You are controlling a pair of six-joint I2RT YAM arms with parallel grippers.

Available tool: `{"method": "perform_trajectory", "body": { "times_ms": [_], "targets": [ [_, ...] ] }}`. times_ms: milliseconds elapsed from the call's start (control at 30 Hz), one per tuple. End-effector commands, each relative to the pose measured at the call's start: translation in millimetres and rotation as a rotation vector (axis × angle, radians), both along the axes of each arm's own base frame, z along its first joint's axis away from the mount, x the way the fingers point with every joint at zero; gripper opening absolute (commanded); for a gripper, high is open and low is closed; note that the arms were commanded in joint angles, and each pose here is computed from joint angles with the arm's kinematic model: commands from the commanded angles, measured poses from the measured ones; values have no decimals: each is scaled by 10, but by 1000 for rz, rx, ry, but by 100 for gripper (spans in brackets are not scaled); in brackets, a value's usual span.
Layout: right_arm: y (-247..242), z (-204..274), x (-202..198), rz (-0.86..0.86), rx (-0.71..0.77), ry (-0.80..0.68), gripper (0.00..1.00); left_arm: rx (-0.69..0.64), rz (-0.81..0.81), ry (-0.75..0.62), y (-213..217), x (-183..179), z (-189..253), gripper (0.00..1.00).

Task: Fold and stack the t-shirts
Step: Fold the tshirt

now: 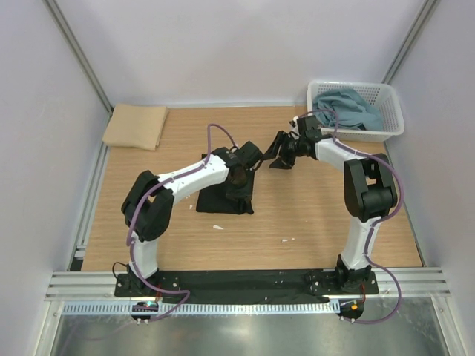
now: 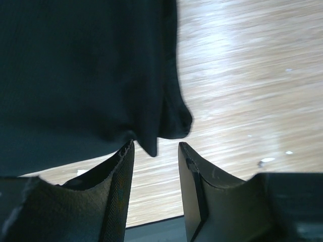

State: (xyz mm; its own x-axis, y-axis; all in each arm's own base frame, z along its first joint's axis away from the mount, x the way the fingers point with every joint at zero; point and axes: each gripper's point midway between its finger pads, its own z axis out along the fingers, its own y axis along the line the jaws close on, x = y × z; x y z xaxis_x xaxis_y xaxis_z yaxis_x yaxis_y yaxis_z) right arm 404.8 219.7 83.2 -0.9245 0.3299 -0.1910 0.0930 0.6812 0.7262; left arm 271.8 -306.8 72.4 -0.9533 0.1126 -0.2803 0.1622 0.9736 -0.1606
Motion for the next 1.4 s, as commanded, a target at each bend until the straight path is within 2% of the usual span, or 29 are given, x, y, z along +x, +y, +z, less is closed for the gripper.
{"method": "perform_trajectory", "body": {
  "times_ms": [0, 200, 233, 367, 700, 1100, 1200, 1300, 1333, 1367],
  "targets": [
    [183, 138, 170, 8, 46, -24, 52, 2, 36, -69, 52, 113, 104, 42],
    [176, -27, -3, 1, 50, 21, 44, -10, 47, -108, -54, 417, 179, 44],
    [177, -27, -35, 2, 51, 22, 38, -13, 50, -104, -63, 451, 168, 45],
    [168, -145, -215, 11, 52, 54, 26, -18, 76, -102, -47, 647, 112, 45],
    [158, -237, -350, 4, 69, 69, 20, 44, 83, -95, -77, 966, -93, 43],
    [264, -282, -363, 20, 88, 76, 18, 98, 86, -83, -67, 1033, -257, 41],
    [320, -279, -342, 25, 93, 77, 17, 118, 76, -58, -75, 1021, -327, 36],
    [372, -267, -321, 25, 112, 77, 15, 120, 73, -64, -80, 1029, -328, 24],
    [400, -263, -333, 31, 120, 81, 15, 119, 74, -70, -76, 1045, -312, 12],
    [425, -281, -325, 29, 129, 86, 15, 120, 75, -78, -72, 1059, -300, 8]
  ]
}}
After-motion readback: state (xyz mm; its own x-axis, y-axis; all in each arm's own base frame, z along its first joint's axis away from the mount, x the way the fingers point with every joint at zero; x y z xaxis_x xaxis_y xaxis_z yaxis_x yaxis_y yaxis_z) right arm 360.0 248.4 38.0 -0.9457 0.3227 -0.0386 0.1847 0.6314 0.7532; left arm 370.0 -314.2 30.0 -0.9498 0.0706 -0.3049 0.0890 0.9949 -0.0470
